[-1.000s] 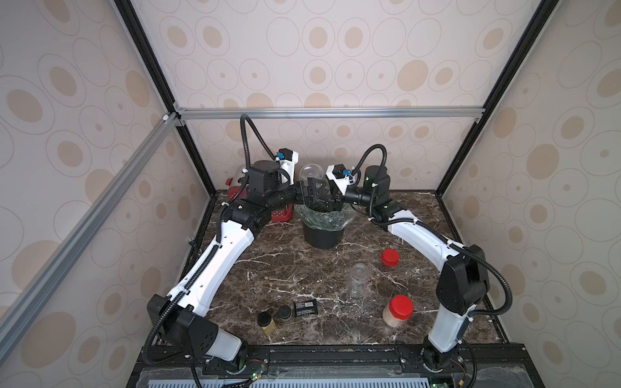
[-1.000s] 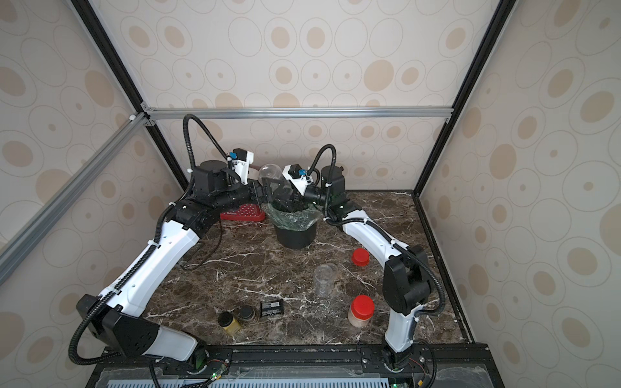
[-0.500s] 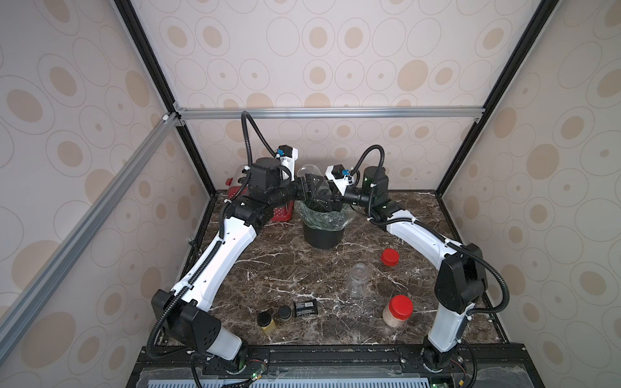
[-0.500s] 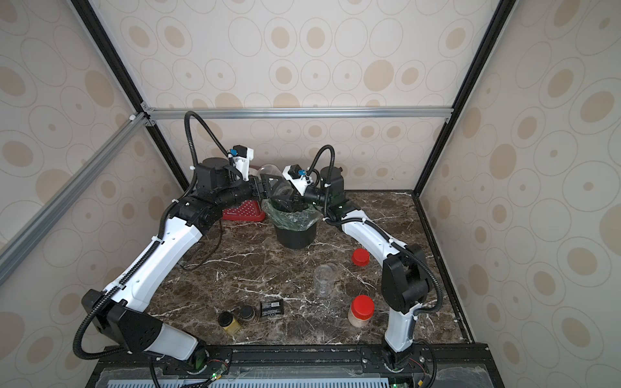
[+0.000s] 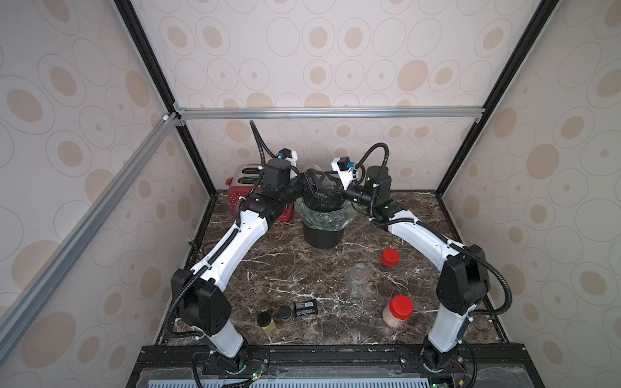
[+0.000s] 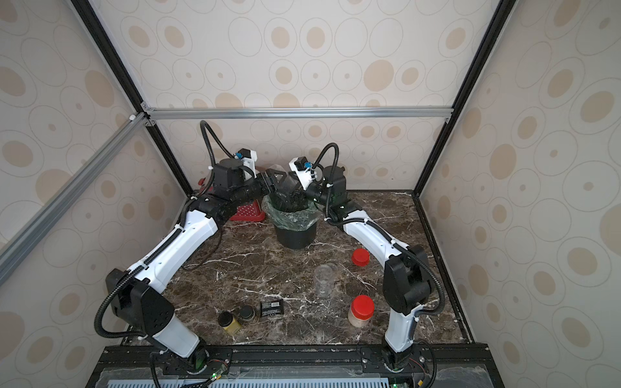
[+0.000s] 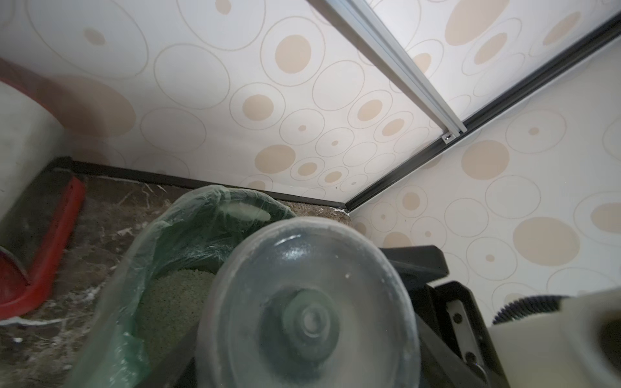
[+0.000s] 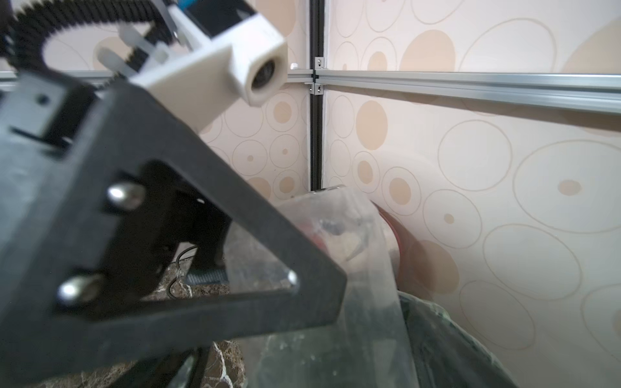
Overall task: Empty expired oatmeal from jars
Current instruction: Pour the expired oatmeal into the trash bin, then place the jar at the center of the board.
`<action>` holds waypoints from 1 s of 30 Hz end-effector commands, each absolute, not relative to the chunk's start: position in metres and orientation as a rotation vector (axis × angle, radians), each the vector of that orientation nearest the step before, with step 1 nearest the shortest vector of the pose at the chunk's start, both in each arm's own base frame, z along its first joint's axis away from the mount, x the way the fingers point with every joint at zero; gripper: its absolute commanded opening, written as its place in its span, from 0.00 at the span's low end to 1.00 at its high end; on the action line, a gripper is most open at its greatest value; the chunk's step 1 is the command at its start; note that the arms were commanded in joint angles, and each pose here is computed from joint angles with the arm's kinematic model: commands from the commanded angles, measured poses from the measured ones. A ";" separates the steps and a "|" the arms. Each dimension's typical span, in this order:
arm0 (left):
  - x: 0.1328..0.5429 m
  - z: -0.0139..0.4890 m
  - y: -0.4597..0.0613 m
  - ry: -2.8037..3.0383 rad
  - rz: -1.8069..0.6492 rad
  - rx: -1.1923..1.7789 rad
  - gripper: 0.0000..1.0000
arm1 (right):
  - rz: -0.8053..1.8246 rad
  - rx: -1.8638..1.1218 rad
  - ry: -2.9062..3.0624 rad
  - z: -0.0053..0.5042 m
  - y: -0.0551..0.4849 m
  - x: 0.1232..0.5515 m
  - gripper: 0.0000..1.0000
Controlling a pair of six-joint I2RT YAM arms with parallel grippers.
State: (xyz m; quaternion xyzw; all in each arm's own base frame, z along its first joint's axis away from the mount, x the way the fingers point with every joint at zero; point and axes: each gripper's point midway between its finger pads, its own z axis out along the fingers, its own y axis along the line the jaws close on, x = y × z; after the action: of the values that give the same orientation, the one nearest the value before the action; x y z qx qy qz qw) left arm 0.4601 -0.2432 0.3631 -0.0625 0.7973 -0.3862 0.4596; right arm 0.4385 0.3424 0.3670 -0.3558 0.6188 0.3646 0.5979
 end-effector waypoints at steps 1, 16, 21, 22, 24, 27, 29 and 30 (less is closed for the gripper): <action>0.473 0.393 -0.242 1.836 -1.134 -0.314 0.38 | 0.950 -0.656 1.395 0.419 0.325 0.419 0.93; 0.498 0.406 -0.248 1.621 -1.673 -0.610 0.33 | 1.455 -0.142 1.487 0.423 0.249 0.434 1.00; 0.494 0.418 -0.248 1.589 -1.725 -0.605 0.34 | 1.518 -0.110 1.502 0.410 0.250 0.446 0.99; 0.493 0.419 -0.248 1.588 -1.727 -0.605 0.34 | 1.514 -0.109 1.509 0.407 0.250 0.448 0.99; 0.491 0.422 -0.249 1.585 -1.740 -0.601 0.35 | 1.509 -0.106 1.523 0.404 0.251 0.452 0.99; 0.488 0.425 -0.253 1.576 -1.769 -0.595 0.35 | 1.514 -0.109 1.528 0.402 0.254 0.456 0.99; 0.487 0.426 -0.257 1.573 -1.785 -0.592 0.36 | 1.523 -0.112 1.528 0.402 0.256 0.459 0.99; 0.487 0.426 -0.259 1.573 -1.792 -0.589 0.36 | 1.530 -0.115 1.527 0.403 0.258 0.460 0.99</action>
State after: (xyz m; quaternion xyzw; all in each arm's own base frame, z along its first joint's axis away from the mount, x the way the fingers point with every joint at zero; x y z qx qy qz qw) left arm 0.4986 -0.2545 0.3945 -0.2484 0.6329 -0.6522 0.3352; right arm 0.4616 0.2554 0.3821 -0.0334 0.6459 0.6051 0.4643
